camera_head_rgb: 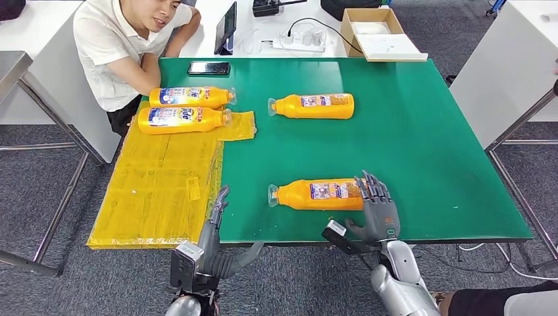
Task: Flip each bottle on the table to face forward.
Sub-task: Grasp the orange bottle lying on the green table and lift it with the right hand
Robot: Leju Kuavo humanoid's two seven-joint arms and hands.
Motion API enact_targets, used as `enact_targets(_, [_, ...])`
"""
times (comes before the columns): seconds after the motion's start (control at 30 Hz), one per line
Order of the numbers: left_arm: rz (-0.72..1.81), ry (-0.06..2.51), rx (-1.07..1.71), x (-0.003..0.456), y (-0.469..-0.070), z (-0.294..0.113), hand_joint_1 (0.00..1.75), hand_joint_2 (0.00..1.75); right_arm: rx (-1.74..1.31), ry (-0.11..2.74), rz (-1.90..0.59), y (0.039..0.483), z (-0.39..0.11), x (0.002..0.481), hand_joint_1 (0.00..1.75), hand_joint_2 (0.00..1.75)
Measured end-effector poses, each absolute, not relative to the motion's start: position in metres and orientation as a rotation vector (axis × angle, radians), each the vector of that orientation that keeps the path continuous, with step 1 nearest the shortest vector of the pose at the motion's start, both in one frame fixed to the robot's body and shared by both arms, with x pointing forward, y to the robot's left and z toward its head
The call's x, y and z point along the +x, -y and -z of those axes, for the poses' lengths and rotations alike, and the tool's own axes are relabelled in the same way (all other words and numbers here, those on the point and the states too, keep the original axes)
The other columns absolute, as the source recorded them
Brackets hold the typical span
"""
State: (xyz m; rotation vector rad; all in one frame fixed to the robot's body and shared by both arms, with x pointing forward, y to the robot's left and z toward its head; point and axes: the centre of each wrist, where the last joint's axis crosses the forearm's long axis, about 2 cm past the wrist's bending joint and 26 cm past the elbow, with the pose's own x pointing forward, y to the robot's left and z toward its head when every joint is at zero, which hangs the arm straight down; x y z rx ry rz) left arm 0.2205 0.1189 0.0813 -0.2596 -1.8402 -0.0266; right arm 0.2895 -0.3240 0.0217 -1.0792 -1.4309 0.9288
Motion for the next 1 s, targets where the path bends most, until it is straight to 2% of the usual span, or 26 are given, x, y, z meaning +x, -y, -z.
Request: enact_targets(1.0, [0.046,1.84,-0.34,0.233,-0.113,-0.088,0.0,1.75,-1.085,1.332,-1.068,0.319,-0.033,0.33,0.0,1.75])
